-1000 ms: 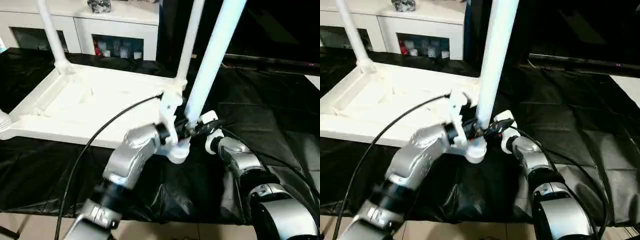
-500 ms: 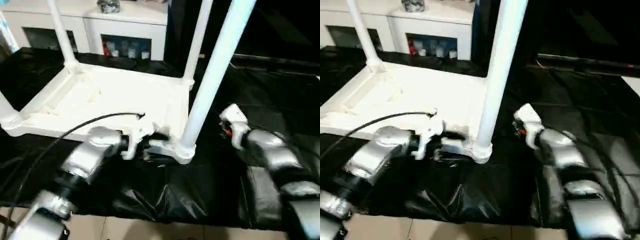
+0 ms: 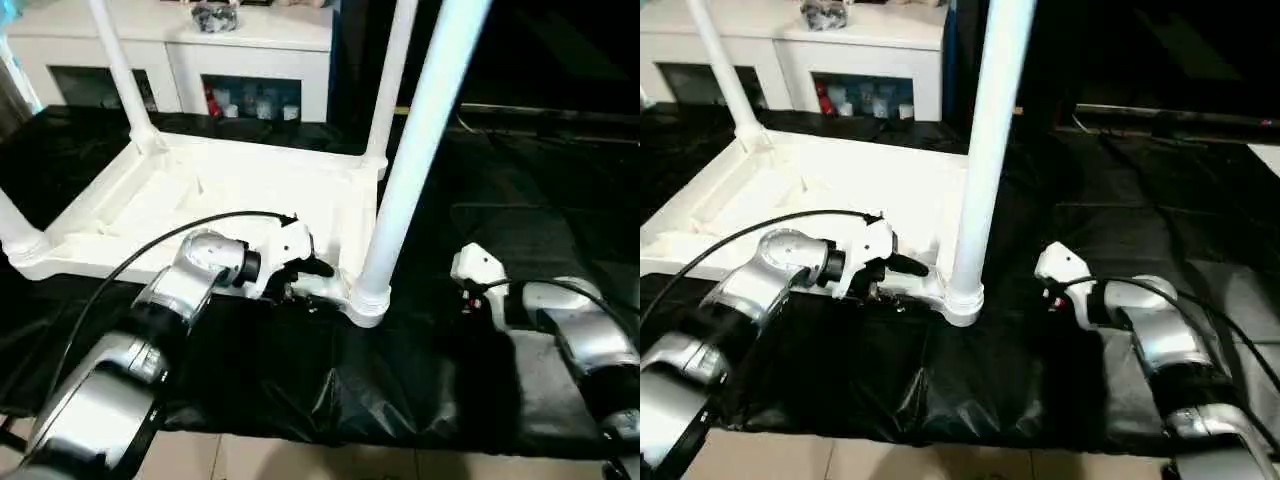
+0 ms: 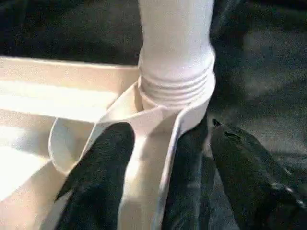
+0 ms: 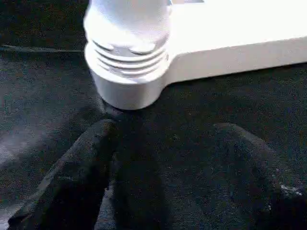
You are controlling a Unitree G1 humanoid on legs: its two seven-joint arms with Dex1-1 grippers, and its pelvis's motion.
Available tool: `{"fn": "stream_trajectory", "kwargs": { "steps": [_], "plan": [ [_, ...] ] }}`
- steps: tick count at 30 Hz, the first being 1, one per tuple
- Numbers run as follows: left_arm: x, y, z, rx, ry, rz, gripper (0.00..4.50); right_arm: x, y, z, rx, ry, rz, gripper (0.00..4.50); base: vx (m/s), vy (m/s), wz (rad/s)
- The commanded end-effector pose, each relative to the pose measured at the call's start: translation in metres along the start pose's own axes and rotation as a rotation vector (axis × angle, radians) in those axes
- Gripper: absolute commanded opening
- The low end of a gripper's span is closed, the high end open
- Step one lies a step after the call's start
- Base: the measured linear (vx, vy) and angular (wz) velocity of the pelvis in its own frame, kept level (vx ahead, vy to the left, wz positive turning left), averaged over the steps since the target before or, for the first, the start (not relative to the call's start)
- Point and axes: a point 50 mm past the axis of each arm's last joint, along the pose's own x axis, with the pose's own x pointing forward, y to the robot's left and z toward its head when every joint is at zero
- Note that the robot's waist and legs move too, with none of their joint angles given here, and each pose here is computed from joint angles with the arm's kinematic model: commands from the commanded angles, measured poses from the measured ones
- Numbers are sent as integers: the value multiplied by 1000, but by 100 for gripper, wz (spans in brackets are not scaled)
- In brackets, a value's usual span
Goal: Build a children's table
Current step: Rotate table base
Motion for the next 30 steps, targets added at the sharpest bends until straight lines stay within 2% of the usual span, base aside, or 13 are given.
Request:
{"fn": "stream_trajectory", "kwargs": {
  "steps": [1, 4, 8, 10, 11, 16, 17, 20, 21, 24, 26, 27, 30],
  "plan": [
    [-1, 3, -1, 23, 39, -15, 262, -5, 2, 4, -11, 6, 12, 392, 0, 0, 0],
    [0, 5, -3, 22, 57, -8, 235, -8, 4, 4, -9, 13, 20, 426, 0, 0, 0],
    [3, 8, -4, 21, 70, 13, 208, -8, 6, 6, -9, 16, 25, 447, 0, 0, 0],
    [4, 9, -4, 21, 77, 21, 199, -7, 7, 6, -8, 18, 26, 450, 0, 0, 0],
    [5, 9, -5, 21, 82, 22, 177, -7, 8, 7, -8, 18, 27, 450, 0, 0, 0],
    [7, 8, -8, 11, 107, 19, 160, -6, 9, 7, -6, 22, 29, 450, 0, 0, 0],
    [7, 8, -9, -3, 114, 9, 135, -6, 10, 7, -6, 23, 29, 450, 0, 0, 0],
    [6, 5, -16, -31, 165, -35, 130, -6, 10, 7, -8, 29, 29, 450, 0, 0, 0],
    [6, 5, -17, -45, 170, -33, 107, -5, 10, 7, -9, 29, 29, 450, 0, 0, 0],
    [5, 7, -22, -85, 224, 3, 86, -4, 11, 9, -9, 26, 28, 450, 0, 0, 0],
    [5, 8, -21, -99, 221, 6, 86, -3, 11, 9, -8, 24, 28, 450, 0, 0, 0],
    [6, 9, -19, -133, 190, 26, 60, -2, 12, 8, -7, 22, 28, 450, 0, 0, 0],
    [11, 11, -11, -194, 111, 44, 51, 0, 14, 7, -2, 18, 26, 450, 0, 0, 0]
  ]
}}
